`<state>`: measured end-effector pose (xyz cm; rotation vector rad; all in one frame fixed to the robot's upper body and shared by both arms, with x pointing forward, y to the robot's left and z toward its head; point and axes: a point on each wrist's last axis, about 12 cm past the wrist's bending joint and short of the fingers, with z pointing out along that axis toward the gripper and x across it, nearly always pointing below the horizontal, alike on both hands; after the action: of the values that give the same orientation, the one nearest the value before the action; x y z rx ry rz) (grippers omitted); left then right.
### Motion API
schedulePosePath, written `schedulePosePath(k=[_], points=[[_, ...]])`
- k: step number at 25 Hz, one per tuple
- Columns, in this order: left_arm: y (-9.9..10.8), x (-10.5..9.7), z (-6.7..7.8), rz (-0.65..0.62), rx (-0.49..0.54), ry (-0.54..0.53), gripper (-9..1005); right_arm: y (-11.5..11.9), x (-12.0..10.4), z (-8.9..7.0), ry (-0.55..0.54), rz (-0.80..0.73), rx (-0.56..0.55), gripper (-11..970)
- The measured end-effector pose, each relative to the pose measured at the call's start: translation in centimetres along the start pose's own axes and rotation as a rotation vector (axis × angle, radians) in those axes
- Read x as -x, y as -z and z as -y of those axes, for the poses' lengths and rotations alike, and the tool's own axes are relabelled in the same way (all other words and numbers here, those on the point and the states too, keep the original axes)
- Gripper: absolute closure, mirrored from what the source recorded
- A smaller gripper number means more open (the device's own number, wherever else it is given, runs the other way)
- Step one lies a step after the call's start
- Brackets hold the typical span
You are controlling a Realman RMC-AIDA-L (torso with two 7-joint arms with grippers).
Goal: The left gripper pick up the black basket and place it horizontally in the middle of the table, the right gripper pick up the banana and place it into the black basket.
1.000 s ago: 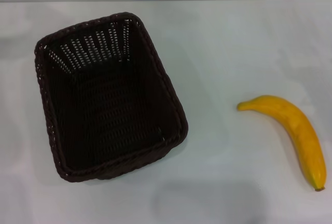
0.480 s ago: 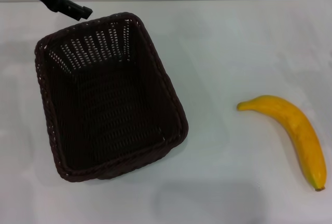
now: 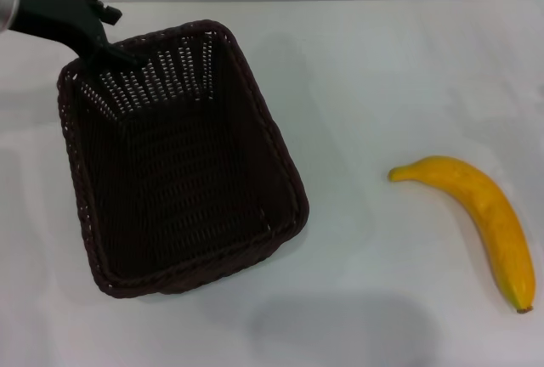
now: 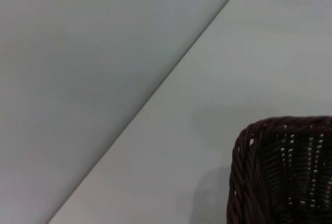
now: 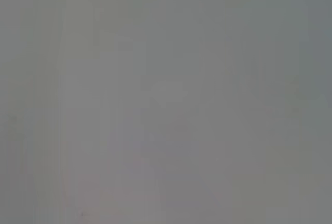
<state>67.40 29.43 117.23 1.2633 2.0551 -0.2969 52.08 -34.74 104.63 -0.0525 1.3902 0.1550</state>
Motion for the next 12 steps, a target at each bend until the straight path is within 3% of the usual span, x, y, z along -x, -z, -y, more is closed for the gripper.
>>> schedulePosePath(k=[12], points=[[-2.3, -2.0, 1.2, 0.0, 0.033, -0.018, 147, 0.1, 0.0, -0.5, 0.001, 0.0, 0.039, 130]])
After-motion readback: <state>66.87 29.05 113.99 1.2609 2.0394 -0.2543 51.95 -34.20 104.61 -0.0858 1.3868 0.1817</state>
